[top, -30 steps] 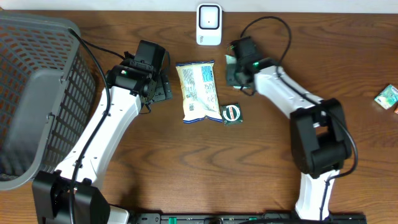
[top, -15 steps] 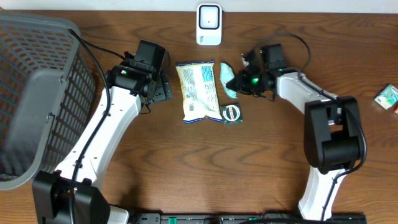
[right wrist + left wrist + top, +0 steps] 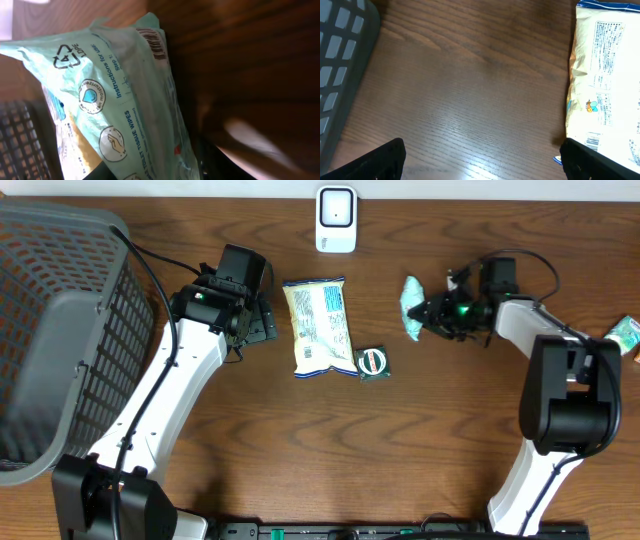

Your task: Scan the item barcode

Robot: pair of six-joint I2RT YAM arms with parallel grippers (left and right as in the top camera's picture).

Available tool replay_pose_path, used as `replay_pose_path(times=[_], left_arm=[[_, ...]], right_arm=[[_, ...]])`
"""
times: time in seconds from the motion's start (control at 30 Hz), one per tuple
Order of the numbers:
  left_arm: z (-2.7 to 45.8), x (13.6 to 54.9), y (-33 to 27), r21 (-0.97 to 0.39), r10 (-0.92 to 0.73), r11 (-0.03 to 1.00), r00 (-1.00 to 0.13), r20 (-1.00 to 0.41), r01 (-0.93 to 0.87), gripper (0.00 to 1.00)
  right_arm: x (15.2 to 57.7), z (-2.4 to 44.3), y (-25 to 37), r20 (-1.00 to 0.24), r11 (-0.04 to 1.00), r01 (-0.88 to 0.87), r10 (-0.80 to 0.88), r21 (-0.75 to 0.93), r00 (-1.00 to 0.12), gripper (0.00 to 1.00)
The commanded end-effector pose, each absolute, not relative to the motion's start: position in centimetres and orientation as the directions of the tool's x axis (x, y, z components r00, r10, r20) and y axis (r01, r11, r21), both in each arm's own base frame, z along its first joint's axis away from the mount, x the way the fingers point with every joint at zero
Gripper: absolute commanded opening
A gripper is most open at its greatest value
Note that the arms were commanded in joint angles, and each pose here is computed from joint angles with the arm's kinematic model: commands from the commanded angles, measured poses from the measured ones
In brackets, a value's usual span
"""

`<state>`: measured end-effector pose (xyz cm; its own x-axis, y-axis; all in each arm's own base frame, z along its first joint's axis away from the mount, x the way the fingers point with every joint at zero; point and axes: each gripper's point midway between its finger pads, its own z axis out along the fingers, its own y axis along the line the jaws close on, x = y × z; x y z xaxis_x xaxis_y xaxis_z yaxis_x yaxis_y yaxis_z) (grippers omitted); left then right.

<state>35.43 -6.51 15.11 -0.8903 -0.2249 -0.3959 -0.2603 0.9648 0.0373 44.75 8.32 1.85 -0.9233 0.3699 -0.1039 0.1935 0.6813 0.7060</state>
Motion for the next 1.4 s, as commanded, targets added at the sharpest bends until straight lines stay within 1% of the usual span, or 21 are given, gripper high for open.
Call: replay_pose_path(times=[0.0,0.1,0.13,0.2,0.27,0.33,0.43,0.5,0.6,0.8,0.93,1.03,1.1,1.17,1.23,1.37], left_arm=[[15.6,35.4,-6.2,0.048,-0.221,0.964,-0.885,-0.410,-0.262,0.98],[15.6,35.4,-6.2,0.048,-0.221,0.964,-0.885,-0.410,-0.262,0.98],[15.6,35.4,-6.2,0.048,-0.221,0.964,-0.885,-0.410,-0.262,0.97],[15.6,35.4,-6.2,0.048,-0.221,0.964,-0.885,-0.410,-0.262,0.98],[15.6,35.4,-6.2,0.048,-0.221,0.964,-0.885,-0.410,-0.262,0.98],[15.6,35.4,-6.2,0.048,-0.221,0.964,-0.885,-0.410,-0.262,0.98],[15.6,35.4,-6.2,0.048,-0.221,0.964,-0.885,-0.410,-0.262,0.98],[15.6,35.4,-6.2,0.048,-0.221,0.964,-0.885,-0.410,-0.262,0.98],[15.6,35.4,-6.2,0.048,-0.221,0.964,-0.885,-0.410,-0.262,0.98],[15.6,35.4,-6.2,0.048,-0.221,0.964,-0.885,-0.410,-0.262,0.98],[15.6,35.4,-6.2,0.048,-0.221,0.964,-0.885,-0.410,-0.262,0.98],[15.6,35.4,-6.2,0.048,-0.221,0.964,-0.885,-0.409,-0.262,0.98],[15.6,35.4,-6.2,0.048,-0.221,0.964,-0.885,-0.410,-0.262,0.98],[15.6,35.4,-6.2,0.048,-0.221,0.964,-0.885,-0.410,-0.262,0.98],[15.6,35.4,-6.2,0.048,-0.221,0.964,-0.885,-0.410,-0.262,0.98],[15.6,35.4,-6.2,0.048,-0.221,0.964,-0.885,-0.410,-0.262,0.98]], right_arm=[[45.0,1.8,5.8,-0.131,0.709,0.228,0.413,0.668,-0.901,0.34],[45.2,1.8,4.5,-0.132,0.702,0.247,0.438,0.668,-0.889,0.13],[45.2,1.9,4.1,-0.131,0.699,0.253,0.446,0.669,-0.885,0.01],[45.2,2.2,3.9,-0.124,0.678,0.251,0.453,0.691,-0.883,0.01],[45.3,3.1,4.5,-0.112,0.633,0.219,0.441,0.742,-0.891,0.01],[45.4,4.7,5.8,-0.111,0.563,0.155,0.410,0.812,-0.905,0.01],[45.6,7.7,8.0,-0.122,0.430,0.045,0.353,0.902,-0.927,0.01],[45.4,8.6,9.1,-0.114,0.386,0.024,0.331,0.922,-0.937,0.01],[45.1,8.3,10.5,-0.106,0.393,0.023,0.306,0.919,-0.946,0.01],[44.1,6.5,14.2,-0.110,0.472,0.021,0.248,0.881,-0.963,0.02],[43.3,6.3,16.4,-0.107,0.480,0.004,0.204,0.877,-0.973,0.01],[42.5,6.0,17.9,-0.056,0.472,0.044,0.194,0.880,-0.979,0.01],[42.1,5.9,18.7,-0.064,0.472,0.027,0.176,0.881,-0.982,0.01],[41.9,5.6,19.1,-0.079,0.474,0.010,0.167,0.881,-0.983,0.05],[41.9,5.1,19.0,-0.079,0.489,0.019,0.177,0.872,-0.981,0.05],[42.1,3.9,17.5,-0.037,0.514,0.097,0.245,0.852,-0.969,0.05]])
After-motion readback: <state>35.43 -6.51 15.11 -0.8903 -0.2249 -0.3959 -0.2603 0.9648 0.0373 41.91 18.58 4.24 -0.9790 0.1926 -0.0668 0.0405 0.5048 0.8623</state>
